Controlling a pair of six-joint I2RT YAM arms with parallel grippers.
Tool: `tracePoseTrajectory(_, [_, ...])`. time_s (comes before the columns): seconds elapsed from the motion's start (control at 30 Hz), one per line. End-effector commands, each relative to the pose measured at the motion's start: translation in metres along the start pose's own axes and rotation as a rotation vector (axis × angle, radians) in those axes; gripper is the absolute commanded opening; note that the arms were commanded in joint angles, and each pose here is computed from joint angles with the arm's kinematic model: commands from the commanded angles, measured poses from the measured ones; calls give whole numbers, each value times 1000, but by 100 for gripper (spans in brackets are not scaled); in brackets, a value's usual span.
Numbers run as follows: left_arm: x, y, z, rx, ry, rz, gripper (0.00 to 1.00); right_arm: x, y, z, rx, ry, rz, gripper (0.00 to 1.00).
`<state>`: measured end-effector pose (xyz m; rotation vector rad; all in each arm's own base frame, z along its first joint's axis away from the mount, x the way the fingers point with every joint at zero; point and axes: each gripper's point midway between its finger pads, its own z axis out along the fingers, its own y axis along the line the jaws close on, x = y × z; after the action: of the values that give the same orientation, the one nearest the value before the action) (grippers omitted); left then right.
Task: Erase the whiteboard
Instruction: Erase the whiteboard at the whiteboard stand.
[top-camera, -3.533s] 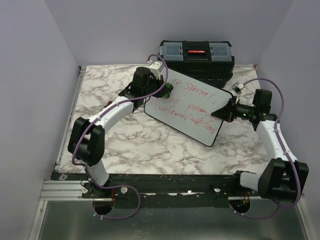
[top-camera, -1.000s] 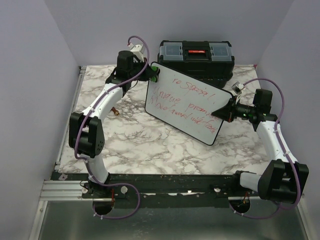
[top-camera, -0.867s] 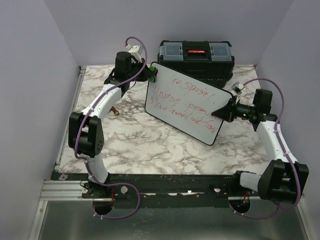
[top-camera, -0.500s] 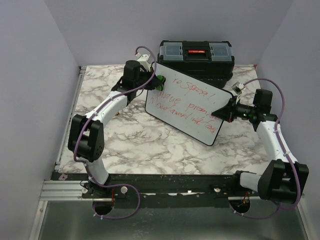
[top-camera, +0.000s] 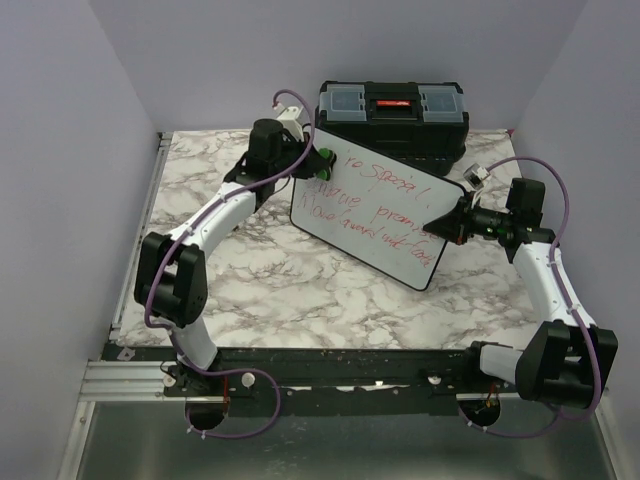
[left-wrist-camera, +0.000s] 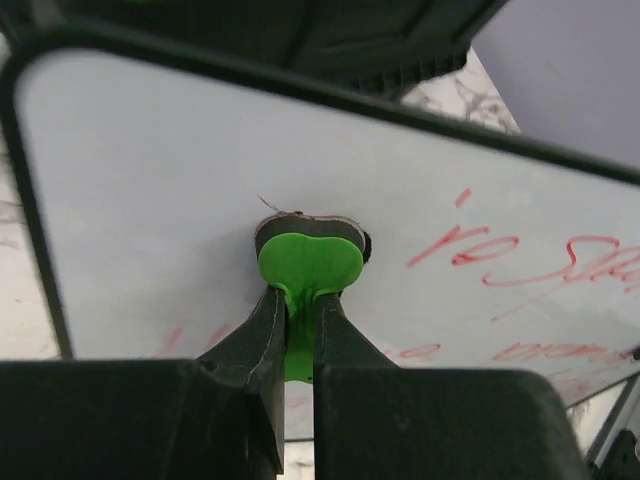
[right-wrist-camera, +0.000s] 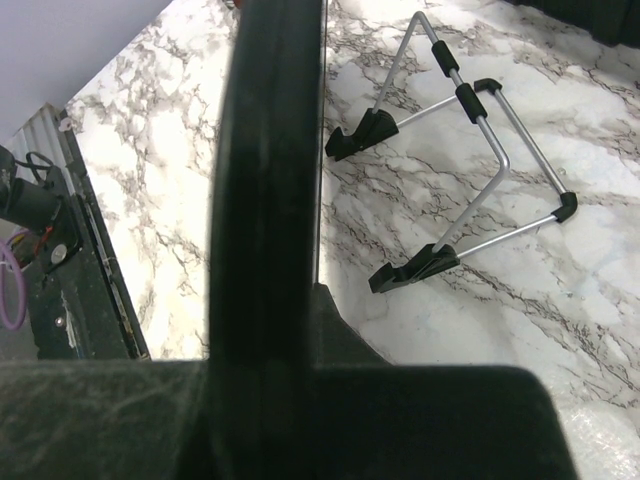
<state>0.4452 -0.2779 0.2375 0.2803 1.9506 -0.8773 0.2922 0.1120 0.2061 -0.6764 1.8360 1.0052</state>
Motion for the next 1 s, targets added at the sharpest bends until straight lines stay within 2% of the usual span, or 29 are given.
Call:
tracePoseTrajectory(0.0, [-43,37,1,-98,-87,-8,0,-11,30,1,-129,-39,-112,1])
tracePoseTrajectory(0.13, [-45,52,3,-125,-69,-11,0,-11,29,1,-128,-40,-113,1])
tracePoseTrajectory(0.27, [-36,48,3,-95,-53,-19,0,-10,29,1,-130,-39,-109,1])
tracePoseTrajectory(0.6, [0,-21,10,9,11,67,0,-8,28,3,-131,-34,-99,1])
tracePoseTrajectory(0.8, [-18,-35,9,19,-24,71,0,-8,28,2,-132,-35,-100,1])
tracePoseTrajectory(0.97, [-36,-61,4,50,-51,109,0,-9,29,2,-133,-37,-104,1])
